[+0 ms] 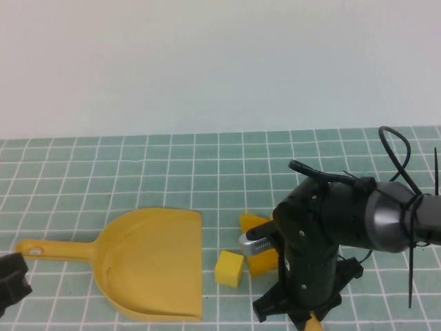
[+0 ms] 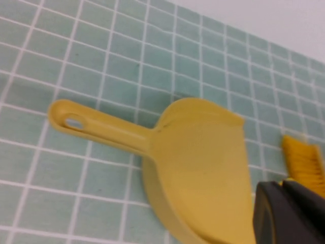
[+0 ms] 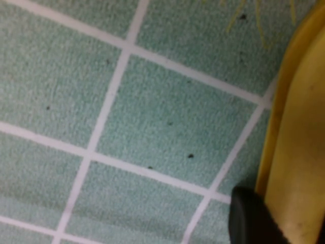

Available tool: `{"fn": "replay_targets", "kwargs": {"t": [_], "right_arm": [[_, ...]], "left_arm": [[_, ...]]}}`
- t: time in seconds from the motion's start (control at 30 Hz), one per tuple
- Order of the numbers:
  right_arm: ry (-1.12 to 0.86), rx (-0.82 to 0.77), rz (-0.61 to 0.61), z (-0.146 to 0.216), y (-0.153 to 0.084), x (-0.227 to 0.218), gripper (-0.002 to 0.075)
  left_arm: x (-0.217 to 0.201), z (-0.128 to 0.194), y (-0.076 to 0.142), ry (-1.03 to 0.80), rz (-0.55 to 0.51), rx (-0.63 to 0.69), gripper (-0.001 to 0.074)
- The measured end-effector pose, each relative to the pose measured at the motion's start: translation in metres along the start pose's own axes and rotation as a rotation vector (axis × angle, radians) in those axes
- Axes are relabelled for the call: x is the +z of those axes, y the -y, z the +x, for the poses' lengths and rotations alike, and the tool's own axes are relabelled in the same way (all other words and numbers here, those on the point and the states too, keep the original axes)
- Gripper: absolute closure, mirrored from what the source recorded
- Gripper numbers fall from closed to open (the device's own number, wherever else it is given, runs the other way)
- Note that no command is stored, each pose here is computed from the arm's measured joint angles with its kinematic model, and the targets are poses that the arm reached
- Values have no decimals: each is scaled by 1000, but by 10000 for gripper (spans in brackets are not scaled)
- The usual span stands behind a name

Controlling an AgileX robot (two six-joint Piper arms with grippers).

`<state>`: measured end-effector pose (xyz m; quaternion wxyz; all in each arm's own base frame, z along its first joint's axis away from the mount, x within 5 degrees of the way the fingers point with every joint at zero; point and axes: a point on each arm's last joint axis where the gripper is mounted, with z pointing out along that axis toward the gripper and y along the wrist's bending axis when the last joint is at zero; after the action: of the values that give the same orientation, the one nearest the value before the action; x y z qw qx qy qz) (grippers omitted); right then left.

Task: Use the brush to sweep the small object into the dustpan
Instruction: Pick up the broom from the table, then hand over the broom

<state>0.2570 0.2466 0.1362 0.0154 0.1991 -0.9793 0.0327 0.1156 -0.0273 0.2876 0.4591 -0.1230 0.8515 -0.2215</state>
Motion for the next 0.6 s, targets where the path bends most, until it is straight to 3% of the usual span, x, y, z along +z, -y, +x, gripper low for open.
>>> {"fn": "replay_targets", "kwargs": {"t": [0.2,0.37,0.47,0.6], "right_arm": [[4,-14,17,-1,2,-5,536],[95,-33,8,-8,3,-45,536],[185,-54,-20,-12,3,-81,536],[297,-101,-100,-8,2,-131,537]], "left_arm": [[0,-2,6,23,72,-102,733],[-2,-3,21,16,233,-135,718],[-7,-5,34,26,381,-186,639],[-12,-11,45,53,534,-251,421]]}}
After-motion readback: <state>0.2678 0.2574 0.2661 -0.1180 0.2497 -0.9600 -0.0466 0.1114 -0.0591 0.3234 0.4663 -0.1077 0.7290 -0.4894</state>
